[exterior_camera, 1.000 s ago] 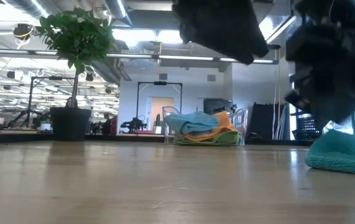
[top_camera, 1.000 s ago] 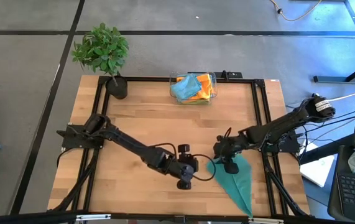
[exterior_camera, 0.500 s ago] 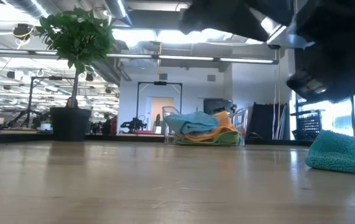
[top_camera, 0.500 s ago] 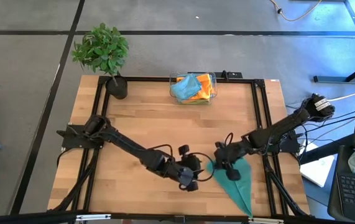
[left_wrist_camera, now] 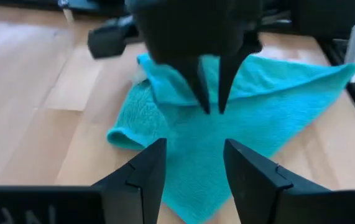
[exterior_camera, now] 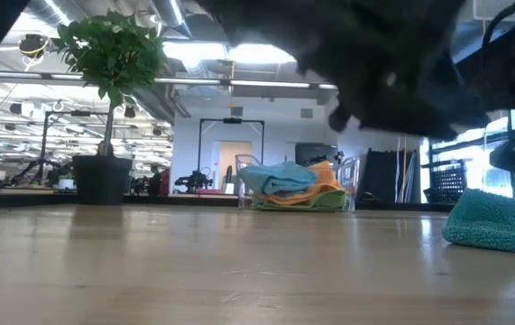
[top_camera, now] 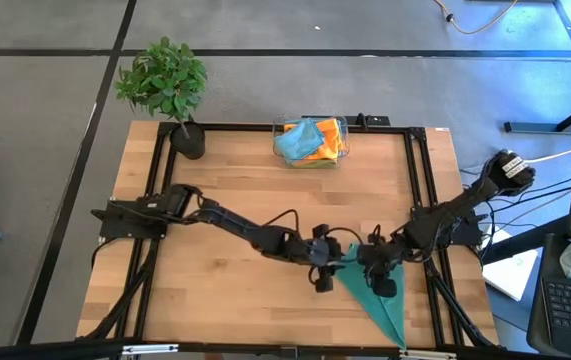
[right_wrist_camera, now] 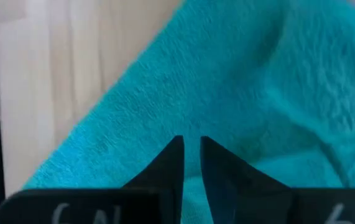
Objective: Fold microfiber towels
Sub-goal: Fold the blue microfiber towel
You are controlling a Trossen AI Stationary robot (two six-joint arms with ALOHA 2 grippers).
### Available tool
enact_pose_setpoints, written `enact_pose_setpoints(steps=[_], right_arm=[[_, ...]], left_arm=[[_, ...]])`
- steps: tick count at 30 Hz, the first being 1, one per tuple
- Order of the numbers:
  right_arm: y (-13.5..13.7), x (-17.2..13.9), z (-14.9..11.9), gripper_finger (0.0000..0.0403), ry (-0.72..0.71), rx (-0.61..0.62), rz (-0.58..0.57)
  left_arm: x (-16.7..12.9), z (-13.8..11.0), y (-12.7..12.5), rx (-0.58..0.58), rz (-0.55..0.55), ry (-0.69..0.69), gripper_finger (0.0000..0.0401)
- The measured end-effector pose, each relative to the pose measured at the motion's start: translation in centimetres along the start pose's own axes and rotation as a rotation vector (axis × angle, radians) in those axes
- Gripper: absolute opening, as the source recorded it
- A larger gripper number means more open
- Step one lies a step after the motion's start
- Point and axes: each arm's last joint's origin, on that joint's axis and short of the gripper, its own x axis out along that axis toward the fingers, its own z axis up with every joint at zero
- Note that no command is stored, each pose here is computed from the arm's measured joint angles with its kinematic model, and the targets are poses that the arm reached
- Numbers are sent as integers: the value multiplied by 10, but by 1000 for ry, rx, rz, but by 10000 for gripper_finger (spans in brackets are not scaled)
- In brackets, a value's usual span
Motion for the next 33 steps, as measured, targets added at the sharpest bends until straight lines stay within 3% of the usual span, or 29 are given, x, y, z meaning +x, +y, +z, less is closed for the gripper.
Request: enact_pose_setpoints(steps=[7, 14, 22, 25, 33], right_arm=[[4, 2, -9, 55, 39, 41, -31], [9, 3, -14, 55, 38, 5, -37], [10, 3, -15, 55, 41, -11, -33], [11, 3, -14, 55, 34, -30, -25], [12, 3, -13, 55, 24, -55, -15]], left_arm=[[21, -17, 26, -59, 43, 65, 153], [22, -10, 35, -146, -33, 34, 158], [34, -11, 61, -341, -93, 43, 158], [39, -23, 63, -335, -69, 92, 158], [44, -26, 57, -328, -148, 71, 159]])
